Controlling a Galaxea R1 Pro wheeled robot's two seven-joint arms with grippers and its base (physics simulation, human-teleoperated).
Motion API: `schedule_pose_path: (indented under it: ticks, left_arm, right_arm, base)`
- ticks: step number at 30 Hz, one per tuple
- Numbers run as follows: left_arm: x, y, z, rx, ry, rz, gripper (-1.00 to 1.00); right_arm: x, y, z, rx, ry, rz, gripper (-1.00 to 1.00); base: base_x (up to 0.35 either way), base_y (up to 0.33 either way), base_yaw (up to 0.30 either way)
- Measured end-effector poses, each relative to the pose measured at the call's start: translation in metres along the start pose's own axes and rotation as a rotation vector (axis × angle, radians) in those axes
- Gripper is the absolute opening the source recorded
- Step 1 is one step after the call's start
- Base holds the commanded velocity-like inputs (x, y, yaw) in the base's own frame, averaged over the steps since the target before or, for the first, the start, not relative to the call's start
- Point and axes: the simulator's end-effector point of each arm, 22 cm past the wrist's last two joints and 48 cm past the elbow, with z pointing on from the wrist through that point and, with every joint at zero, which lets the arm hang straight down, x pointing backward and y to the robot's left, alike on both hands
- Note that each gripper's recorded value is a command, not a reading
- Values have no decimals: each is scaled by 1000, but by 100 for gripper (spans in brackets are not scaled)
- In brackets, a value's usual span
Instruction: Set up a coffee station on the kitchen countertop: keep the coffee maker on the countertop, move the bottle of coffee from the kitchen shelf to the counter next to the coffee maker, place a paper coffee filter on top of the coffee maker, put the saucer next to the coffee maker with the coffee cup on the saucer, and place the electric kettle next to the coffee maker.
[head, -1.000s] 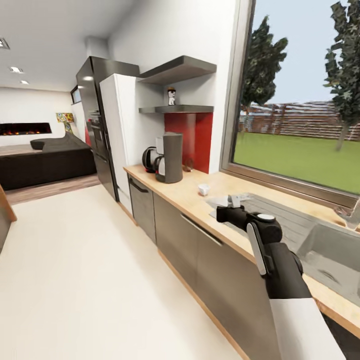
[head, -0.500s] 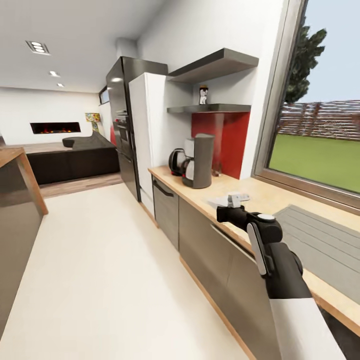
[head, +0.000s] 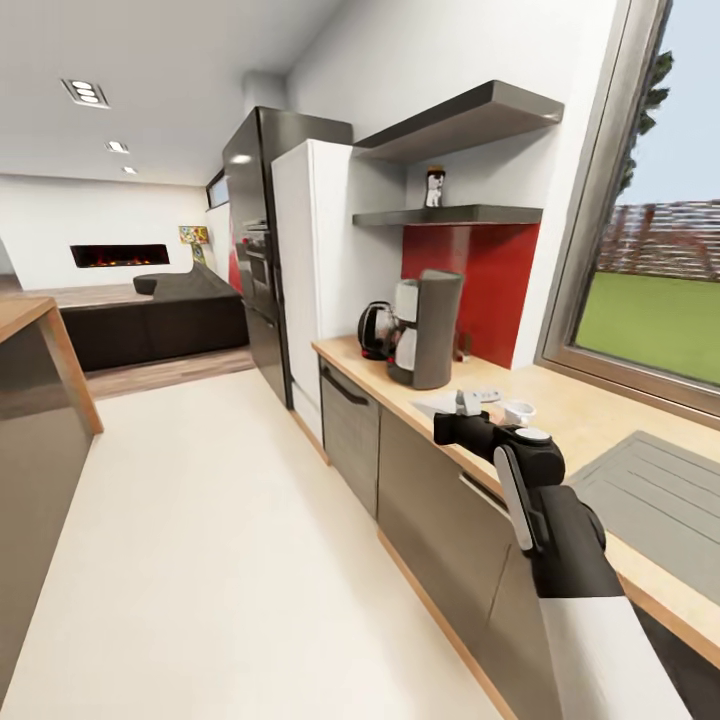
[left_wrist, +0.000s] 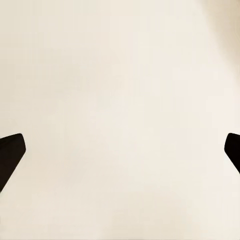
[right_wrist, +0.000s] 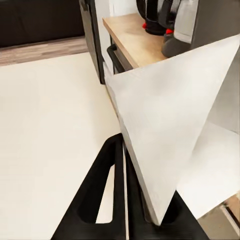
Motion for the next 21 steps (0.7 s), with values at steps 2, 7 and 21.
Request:
schedule_pose_path:
  ticks: [2, 7, 21]
  left_arm:
    - [0, 0, 0, 0, 0, 0, 100]
    - [0, 0, 0, 0, 0, 0, 100]
    - [1, 1, 0, -1, 1, -1, 100]
  right_arm:
    - [0, 0, 0, -1, 0, -1, -100]
    - [0, 0, 0, -1, 0, -1, -100]
    - [0, 1, 0, -1, 2, -1, -100]
  base:
    - [288, 184, 0]
    - [288, 184, 0]
    - [288, 184, -8]
